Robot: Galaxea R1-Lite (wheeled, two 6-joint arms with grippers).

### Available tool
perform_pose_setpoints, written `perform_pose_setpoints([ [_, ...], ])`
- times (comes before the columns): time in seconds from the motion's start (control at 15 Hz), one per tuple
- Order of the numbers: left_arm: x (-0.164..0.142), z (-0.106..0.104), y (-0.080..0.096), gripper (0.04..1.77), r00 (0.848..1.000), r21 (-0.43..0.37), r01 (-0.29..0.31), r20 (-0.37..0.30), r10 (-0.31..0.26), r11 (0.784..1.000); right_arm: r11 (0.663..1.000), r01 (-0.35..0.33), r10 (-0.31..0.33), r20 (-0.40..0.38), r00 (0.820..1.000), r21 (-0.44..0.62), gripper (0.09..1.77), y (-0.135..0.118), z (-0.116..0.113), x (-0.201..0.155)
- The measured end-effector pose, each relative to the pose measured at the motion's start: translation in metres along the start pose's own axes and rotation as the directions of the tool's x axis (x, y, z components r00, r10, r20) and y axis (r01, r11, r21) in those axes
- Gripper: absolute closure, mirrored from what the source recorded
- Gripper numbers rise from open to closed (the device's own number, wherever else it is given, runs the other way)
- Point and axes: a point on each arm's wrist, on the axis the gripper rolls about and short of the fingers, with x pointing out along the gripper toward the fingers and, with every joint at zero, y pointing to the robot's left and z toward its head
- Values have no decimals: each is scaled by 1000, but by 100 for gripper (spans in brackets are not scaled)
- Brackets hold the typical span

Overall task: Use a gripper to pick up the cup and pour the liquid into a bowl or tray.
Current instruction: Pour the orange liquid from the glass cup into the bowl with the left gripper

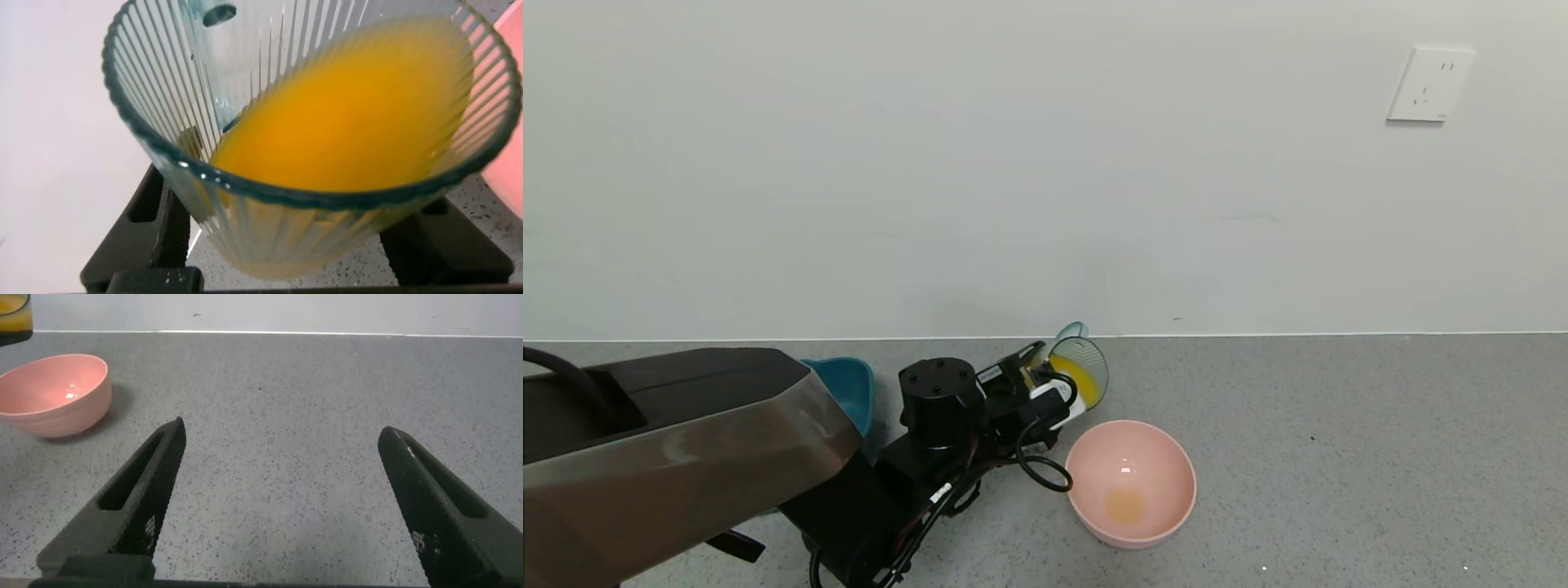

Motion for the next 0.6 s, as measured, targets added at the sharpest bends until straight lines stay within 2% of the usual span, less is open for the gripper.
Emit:
perform_pose_setpoints([
  [0.6, -2, 0, -1, 52, 1000, 91, 9, -1, -8, 996, 1000, 0, 0, 0, 1000, 0, 15, 0, 0, 0],
])
